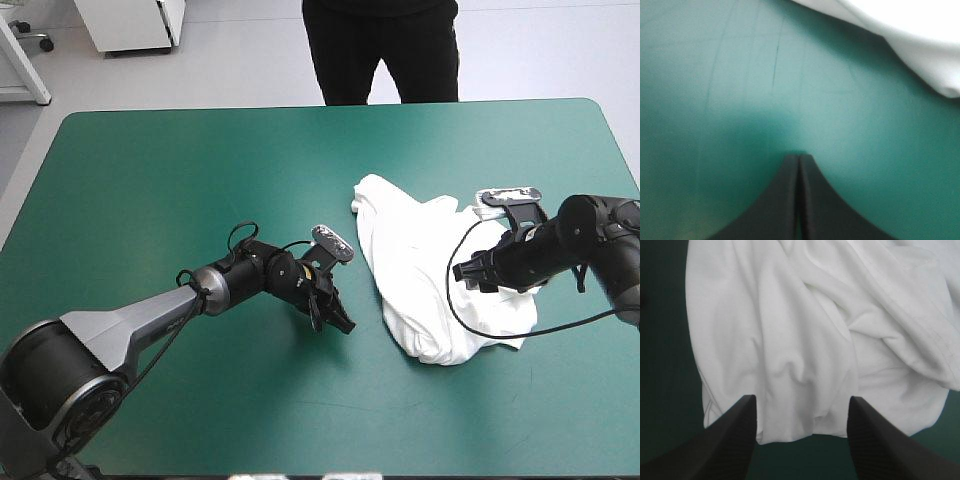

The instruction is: Fold the cloth

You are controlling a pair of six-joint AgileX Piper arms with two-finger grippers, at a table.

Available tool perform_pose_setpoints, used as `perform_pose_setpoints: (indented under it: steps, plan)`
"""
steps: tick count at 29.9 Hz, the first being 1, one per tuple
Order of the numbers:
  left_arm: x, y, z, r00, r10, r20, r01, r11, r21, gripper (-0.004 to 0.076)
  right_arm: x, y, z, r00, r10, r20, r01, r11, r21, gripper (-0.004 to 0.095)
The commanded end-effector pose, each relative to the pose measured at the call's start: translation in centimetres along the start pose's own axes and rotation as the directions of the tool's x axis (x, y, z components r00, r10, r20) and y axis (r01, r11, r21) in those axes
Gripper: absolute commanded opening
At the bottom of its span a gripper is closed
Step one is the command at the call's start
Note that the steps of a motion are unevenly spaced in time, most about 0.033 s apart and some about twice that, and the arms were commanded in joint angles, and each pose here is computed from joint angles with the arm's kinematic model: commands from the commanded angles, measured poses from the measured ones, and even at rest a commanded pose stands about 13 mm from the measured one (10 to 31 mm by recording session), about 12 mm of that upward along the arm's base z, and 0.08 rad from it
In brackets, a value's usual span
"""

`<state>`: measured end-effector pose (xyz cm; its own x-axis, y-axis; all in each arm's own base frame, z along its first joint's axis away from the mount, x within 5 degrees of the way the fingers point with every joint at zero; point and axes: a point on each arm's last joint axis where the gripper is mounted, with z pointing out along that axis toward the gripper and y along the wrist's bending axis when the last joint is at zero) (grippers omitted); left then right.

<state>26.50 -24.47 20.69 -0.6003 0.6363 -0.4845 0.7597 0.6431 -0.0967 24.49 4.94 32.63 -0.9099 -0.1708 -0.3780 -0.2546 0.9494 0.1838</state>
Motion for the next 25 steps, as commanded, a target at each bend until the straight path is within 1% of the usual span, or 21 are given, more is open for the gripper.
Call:
perform_pose_setpoints:
  steps: [1,13,16,19,22,25]
  plan:
    - [-1.0,-0.4,-1.6,0.998,-0.005,0.060,0.005,1.000,0.006,-0.0009,-0.5,0.5,-1.5,0.997,-0.013,0.075,0.014,1.000,-0.011,0.0508]
    - [-0.9,-0.4,-1.7,0.999,-0.004,0.051,0.003,1.000,0.008,-0.0009,-0.4,0.5,-1.5,0.998,-0.014,0.068,0.014,1.000,-0.012,0.0509]
    - [-0.7,-0.4,-2.1,0.999,0.020,0.025,-0.020,1.000,0.004,-0.0009,-0.4,0.5,-1.5,0.998,-0.014,0.067,0.014,1.000,-0.012,0.0509]
    - [-0.3,-0.3,-3.1,0.998,0.057,-0.007,-0.057,0.998,-0.026,-0.0009,-0.4,0.5,-1.5,0.998,-0.014,0.065,0.014,1.000,-0.013,0.0509]
    - [-0.4,0.6,-4.6,1.000,0.022,0.017,-0.021,0.997,-0.071,-0.0009,-0.4,0.5,-1.5,0.998,-0.014,0.065,0.014,1.000,-0.013,0.0509]
    - [-0.3,2.1,-6.5,0.998,-0.042,0.056,0.048,0.994,-0.101,-0.0009,-0.4,0.5,-1.5,0.998,-0.014,0.065,0.014,1.000,-0.013,0.0509]
